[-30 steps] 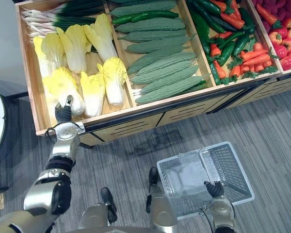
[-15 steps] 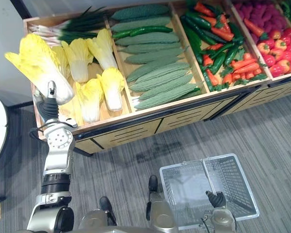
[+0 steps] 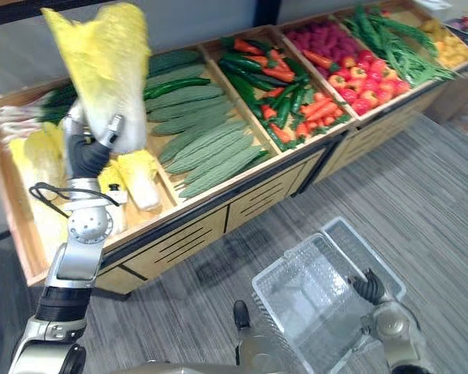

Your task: Pick vegetable in the basket

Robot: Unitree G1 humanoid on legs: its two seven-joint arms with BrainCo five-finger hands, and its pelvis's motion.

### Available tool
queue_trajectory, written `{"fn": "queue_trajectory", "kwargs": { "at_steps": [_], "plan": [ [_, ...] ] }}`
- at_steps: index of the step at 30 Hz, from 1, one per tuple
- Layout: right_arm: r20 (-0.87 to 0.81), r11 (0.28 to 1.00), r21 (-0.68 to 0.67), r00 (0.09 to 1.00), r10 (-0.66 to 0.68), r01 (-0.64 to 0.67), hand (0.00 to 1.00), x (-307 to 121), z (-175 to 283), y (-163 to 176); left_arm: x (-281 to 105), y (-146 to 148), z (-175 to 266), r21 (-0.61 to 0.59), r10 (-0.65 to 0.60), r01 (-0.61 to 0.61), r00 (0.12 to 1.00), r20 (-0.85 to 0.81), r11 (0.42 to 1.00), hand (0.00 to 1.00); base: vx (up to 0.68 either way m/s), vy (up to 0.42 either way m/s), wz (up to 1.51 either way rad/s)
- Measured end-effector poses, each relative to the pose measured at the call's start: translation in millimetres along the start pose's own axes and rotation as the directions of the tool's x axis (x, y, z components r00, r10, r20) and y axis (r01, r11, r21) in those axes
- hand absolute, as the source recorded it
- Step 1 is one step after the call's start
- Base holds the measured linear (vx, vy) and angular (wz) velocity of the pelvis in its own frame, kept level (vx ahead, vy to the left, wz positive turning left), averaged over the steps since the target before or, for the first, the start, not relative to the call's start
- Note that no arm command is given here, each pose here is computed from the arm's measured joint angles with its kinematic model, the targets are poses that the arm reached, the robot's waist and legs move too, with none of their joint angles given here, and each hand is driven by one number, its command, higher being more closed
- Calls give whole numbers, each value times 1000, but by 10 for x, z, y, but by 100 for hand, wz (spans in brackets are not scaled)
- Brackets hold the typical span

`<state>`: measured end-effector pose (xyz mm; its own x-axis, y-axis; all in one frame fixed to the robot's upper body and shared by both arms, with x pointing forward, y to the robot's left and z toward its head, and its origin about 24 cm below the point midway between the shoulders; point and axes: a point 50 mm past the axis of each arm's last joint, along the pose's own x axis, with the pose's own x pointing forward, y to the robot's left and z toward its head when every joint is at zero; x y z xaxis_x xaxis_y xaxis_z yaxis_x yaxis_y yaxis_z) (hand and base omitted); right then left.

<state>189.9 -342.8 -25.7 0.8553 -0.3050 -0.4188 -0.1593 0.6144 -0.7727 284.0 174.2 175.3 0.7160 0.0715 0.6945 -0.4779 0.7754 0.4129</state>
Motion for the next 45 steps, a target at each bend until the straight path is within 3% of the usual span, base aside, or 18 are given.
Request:
{"fn": "queue_trajectory", "kwargs": {
  "at_steps": [4, 10, 14, 19, 23, 36, 45],
  "plan": [
    [181, 988, -149, 982, 56, -28, 100, 152, 476, -134, -68, -186, 109, -21, -159, 161, 984, 79, 987, 100, -34, -4, -87],
    [360, 967, -256, 927, 107, -12, 100, 121, 900, -280, -196, -454, 279, -69, -333, 349, 928, 168, 935, 100, -37, -32, -64],
    [436, 956, -292, 891, 128, 5, 100, 54, 1071, -414, -296, -621, 425, -126, -447, 487, 859, 250, 864, 100, 4, -20, -36],
    [481, 928, -372, 852, 206, -15, 100, 5, 1204, -421, -381, -742, 660, -96, -534, 615, 743, 404, 782, 100, -15, -38, -16],
    [548, 899, -438, 796, 257, 11, 100, -40, 1419, -432, -590, -863, 734, -48, -633, 733, 618, 466, 679, 100, -8, -34, -25],
    [620, 896, -442, 712, 329, -30, 100, -133, 1699, -497, -1034, -1116, 720, 43, -798, 900, 361, 483, 434, 100, 17, -25, -18],
    [620, 875, -480, 682, 389, -62, 100, -173, 1746, -420, -1260, -1252, 576, 85, -863, 942, 258, 434, 325, 100, 1, -8, -2]
  ]
}}
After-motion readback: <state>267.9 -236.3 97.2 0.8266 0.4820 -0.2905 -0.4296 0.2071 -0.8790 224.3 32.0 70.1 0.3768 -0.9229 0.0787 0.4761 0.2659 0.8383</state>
